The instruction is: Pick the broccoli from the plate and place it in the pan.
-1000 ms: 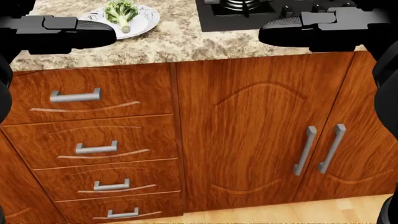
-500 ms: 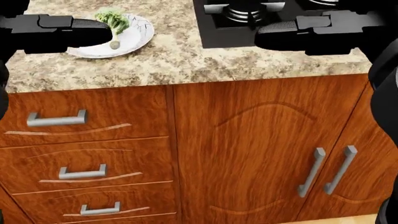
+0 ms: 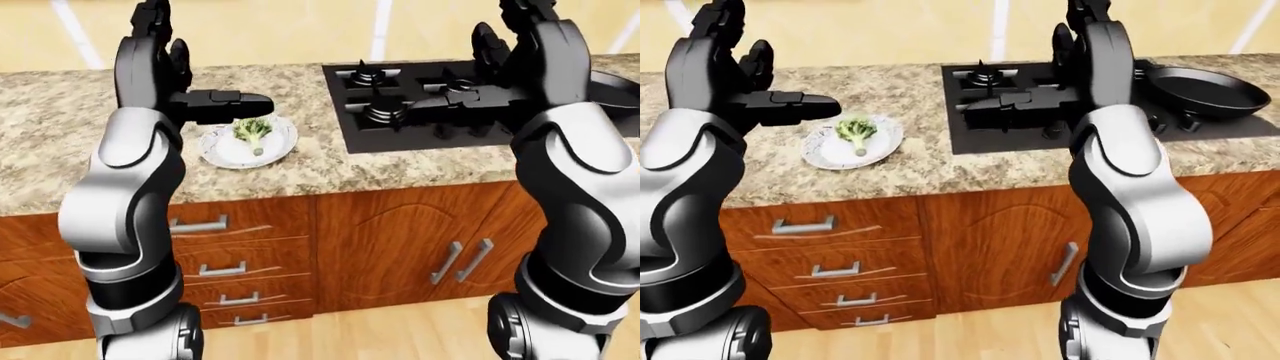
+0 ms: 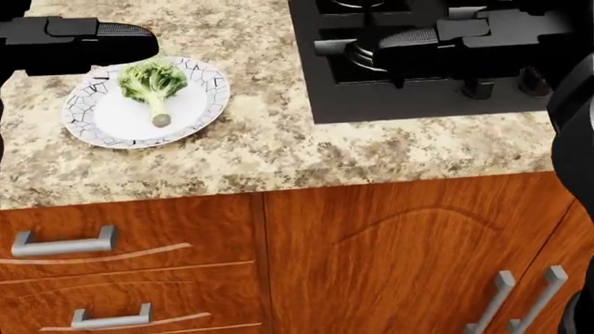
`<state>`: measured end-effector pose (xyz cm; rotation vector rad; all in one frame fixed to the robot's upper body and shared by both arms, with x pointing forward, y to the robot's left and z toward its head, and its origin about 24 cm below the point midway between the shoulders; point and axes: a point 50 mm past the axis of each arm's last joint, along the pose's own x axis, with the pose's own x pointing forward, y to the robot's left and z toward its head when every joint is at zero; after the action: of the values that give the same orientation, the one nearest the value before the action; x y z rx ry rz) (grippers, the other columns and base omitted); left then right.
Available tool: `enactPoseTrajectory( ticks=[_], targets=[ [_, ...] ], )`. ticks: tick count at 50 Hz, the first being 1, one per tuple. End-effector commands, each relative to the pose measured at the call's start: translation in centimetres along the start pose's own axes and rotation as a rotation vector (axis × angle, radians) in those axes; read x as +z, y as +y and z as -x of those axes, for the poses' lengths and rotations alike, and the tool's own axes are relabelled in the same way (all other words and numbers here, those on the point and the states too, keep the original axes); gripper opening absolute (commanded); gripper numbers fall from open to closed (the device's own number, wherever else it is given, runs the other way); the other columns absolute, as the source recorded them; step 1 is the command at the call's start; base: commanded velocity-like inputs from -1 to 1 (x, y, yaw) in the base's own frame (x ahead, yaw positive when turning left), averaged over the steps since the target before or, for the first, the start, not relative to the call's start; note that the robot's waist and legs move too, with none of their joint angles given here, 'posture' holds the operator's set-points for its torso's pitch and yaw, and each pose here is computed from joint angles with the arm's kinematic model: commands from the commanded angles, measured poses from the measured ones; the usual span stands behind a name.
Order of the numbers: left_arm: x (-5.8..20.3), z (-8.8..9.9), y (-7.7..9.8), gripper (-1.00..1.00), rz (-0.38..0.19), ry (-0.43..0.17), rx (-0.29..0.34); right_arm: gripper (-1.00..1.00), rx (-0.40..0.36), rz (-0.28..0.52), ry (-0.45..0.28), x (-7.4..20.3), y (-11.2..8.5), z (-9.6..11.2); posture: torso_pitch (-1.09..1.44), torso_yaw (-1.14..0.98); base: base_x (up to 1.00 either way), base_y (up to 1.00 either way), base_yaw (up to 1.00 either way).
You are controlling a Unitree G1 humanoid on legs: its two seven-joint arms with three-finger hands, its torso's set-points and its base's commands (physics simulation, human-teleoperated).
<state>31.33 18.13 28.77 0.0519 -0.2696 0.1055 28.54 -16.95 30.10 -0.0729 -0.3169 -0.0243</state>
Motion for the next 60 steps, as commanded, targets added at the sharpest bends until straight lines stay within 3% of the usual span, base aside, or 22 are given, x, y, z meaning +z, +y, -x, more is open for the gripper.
enactPoseTrajectory(
  ticks=[1,51,60],
  targets=[
    [1.40,0.11,-0.24,1.00,0.005,-0.068,-0.012,1.00,-0.021,0.002,-0.054,1.08,-0.37,0.09,0.00,0.00,0.25,0.00,0.00],
    [1.26,0.14,-0.38,1.00,0.003,-0.064,-0.013,1.00,-0.027,0.019,-0.039,0.91,-0.38,-0.02,0.00,0.00,0.06,0.00,0.00],
    [0.76,0.13,-0.76,1.00,-0.017,-0.062,-0.039,1.00,-0.028,0.018,-0.040,0.77,-0.56,-0.11,0.00,0.00,0.00,0.00,0.00]
  ],
)
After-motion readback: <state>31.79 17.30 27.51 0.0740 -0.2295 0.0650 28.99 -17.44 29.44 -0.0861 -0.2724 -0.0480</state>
